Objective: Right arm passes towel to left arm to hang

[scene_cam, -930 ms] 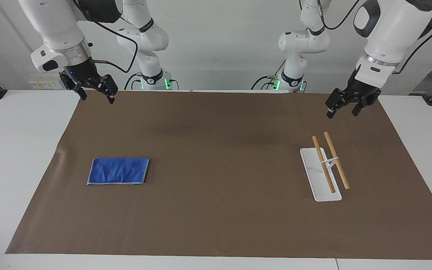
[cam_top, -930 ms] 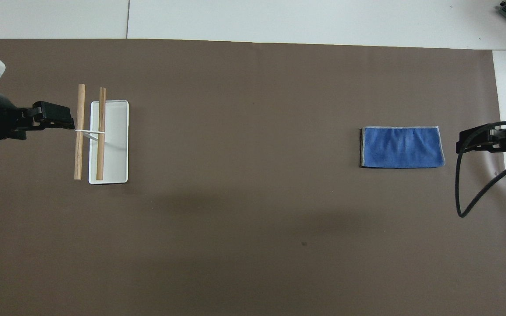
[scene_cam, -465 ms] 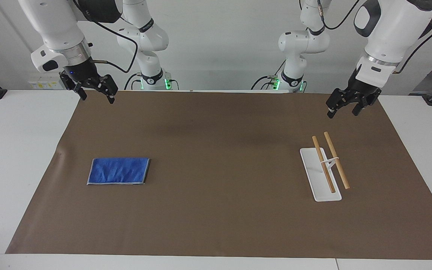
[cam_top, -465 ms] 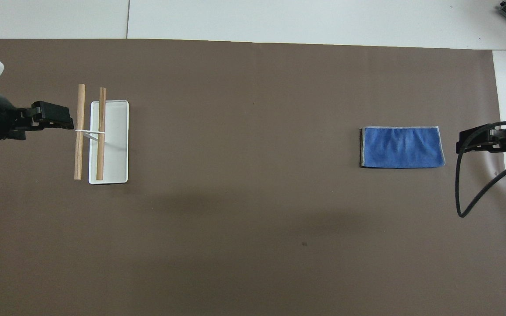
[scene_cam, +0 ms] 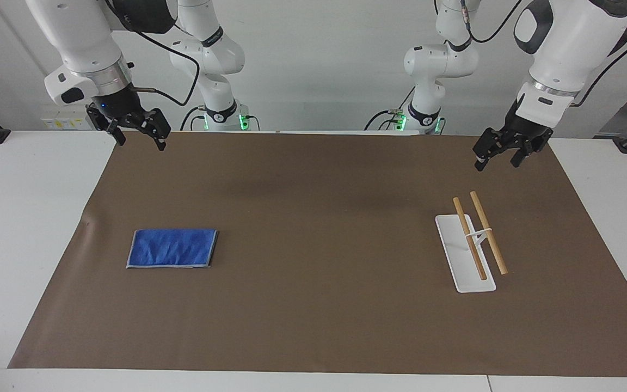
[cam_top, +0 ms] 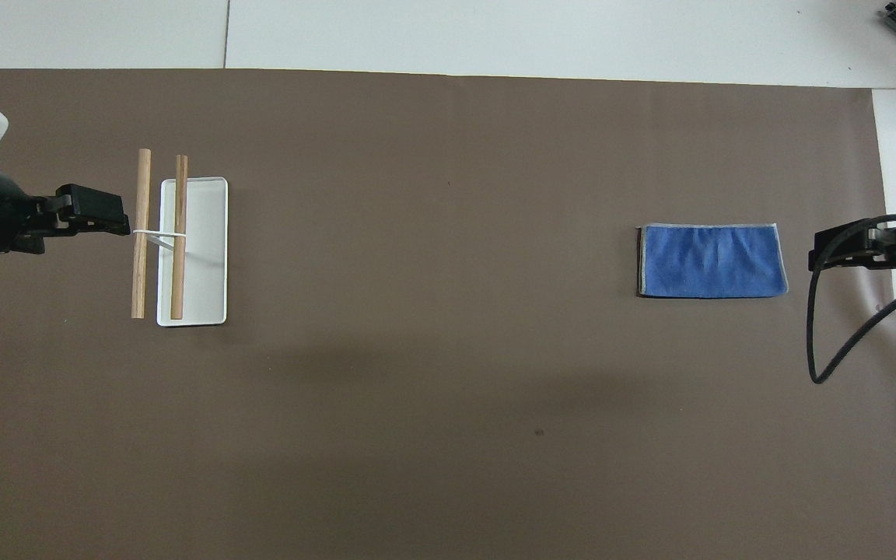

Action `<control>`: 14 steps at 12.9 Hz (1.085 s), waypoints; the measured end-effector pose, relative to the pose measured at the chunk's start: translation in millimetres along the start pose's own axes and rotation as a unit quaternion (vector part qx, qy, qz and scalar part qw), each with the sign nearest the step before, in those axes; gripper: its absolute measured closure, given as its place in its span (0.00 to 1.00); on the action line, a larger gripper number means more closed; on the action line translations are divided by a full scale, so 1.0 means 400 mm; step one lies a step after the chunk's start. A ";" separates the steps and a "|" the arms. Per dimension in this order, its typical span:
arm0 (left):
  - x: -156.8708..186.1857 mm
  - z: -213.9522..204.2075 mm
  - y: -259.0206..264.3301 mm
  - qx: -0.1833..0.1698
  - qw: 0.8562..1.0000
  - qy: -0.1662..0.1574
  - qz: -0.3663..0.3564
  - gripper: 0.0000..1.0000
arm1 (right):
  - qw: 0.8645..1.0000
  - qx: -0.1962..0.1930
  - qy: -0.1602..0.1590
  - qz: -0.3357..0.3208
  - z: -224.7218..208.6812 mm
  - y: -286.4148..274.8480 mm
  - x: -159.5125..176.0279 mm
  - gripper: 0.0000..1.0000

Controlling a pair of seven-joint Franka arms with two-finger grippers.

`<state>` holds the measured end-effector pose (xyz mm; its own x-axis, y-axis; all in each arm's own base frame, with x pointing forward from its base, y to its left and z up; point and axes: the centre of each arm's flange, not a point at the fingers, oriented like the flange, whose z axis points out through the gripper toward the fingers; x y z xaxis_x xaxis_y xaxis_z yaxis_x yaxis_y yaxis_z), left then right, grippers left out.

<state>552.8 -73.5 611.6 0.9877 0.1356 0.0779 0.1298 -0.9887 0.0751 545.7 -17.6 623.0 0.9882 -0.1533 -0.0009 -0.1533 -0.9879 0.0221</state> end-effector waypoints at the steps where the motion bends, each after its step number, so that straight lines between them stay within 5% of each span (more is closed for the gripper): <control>1: -0.002 0.001 -0.005 0.008 1.000 -0.002 0.002 0.00 | 1.000 0.000 0.003 0.002 0.012 0.010 0.005 0.00; 6: -0.013 -0.004 -0.011 0.020 1.000 -0.011 0.010 0.00 | 1.000 0.002 0.018 -0.005 0.129 0.036 0.036 0.00; 14: -0.016 -0.002 -0.012 0.022 1.000 -0.016 0.011 0.00 | 0.999 0.003 0.011 -0.041 0.475 0.111 0.136 0.00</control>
<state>545.6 -69.4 611.6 0.9924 0.1133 0.0476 0.1119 -0.9932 0.0308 591.7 -74.1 434.1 0.9972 -0.0721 0.0201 -0.0724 -0.9972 0.0161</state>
